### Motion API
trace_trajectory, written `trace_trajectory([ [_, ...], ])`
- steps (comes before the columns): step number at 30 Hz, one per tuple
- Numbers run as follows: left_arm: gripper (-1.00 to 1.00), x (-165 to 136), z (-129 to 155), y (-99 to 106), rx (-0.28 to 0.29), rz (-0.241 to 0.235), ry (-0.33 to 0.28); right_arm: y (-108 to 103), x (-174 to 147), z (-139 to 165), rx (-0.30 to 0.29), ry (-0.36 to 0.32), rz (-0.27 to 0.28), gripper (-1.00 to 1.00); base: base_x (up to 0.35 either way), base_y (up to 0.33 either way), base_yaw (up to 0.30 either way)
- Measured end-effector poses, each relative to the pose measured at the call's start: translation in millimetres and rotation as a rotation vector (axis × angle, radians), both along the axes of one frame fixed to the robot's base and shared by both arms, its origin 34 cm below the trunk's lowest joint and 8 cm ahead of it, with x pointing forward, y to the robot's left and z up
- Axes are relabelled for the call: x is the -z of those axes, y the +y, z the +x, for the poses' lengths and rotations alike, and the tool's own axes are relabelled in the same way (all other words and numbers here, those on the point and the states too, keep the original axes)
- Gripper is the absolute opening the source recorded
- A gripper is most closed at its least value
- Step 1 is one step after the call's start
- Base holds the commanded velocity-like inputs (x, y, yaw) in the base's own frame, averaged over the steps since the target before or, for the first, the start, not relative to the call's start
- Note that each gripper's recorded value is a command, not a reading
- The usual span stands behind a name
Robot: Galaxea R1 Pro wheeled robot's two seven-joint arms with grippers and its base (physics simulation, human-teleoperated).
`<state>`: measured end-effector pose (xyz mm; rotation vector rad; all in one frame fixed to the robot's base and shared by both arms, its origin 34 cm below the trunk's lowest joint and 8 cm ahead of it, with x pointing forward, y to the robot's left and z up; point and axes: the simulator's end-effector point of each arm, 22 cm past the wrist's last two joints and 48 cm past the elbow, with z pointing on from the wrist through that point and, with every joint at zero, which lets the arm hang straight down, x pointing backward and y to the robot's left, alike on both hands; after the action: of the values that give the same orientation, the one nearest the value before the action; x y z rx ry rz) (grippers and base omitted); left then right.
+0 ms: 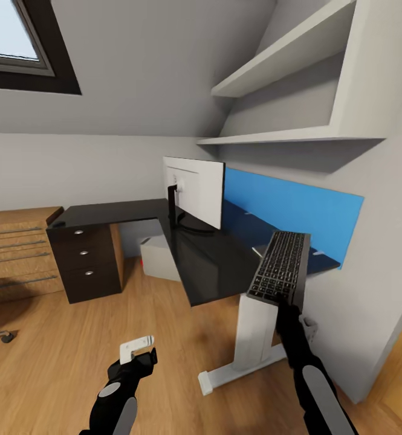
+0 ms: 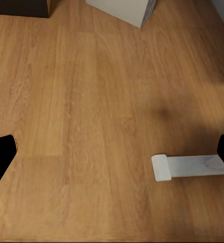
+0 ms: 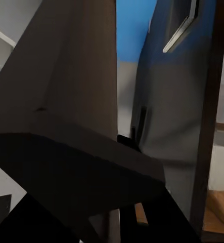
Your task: In the bedroom, organize the workspace by keeping the computer under the desk, ensuring the monitor is on the desk, placing the keyboard on the desk next to the monitor, placing the mouse on the desk next to the keyboard, moving the folder from the swivel chair onto the desk next to the mouse, stacking the notebook on top of the folder with the pen on top of the notebook, and positioning the swivel chair next to the desk.
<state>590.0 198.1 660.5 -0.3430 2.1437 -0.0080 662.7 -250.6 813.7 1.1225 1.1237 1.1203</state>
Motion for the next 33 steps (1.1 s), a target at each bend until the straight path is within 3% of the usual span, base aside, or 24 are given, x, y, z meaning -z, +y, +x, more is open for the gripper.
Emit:
trace_trajectory([
  [10,1.00,-0.1,0.1,0.4,-0.001,0.001,0.000,23.4,-5.5,-0.9,-0.078,-0.014,-0.015,-1.00,-0.336,0.000,0.000],
  [21,1.00,0.0,0.0,0.1,0.000,0.000,0.000,30.3,-4.8,-1.5,-0.089,-0.016,-0.012,-1.00,-0.334,0.000,0.000],
  [29,1.00,-16.3,2.3,0.7,-0.004,0.002,-0.009,34.1,-19.0,-0.5,-0.093,-0.018,-0.015,-1.00,-0.078,0.000,0.142],
  [33,1.00,-26.0,3.4,0.9,-0.005,0.002,-0.012,50.0,-29.3,-0.7,-0.127,-0.022,-0.023,-1.00,-0.004,0.000,0.215],
])
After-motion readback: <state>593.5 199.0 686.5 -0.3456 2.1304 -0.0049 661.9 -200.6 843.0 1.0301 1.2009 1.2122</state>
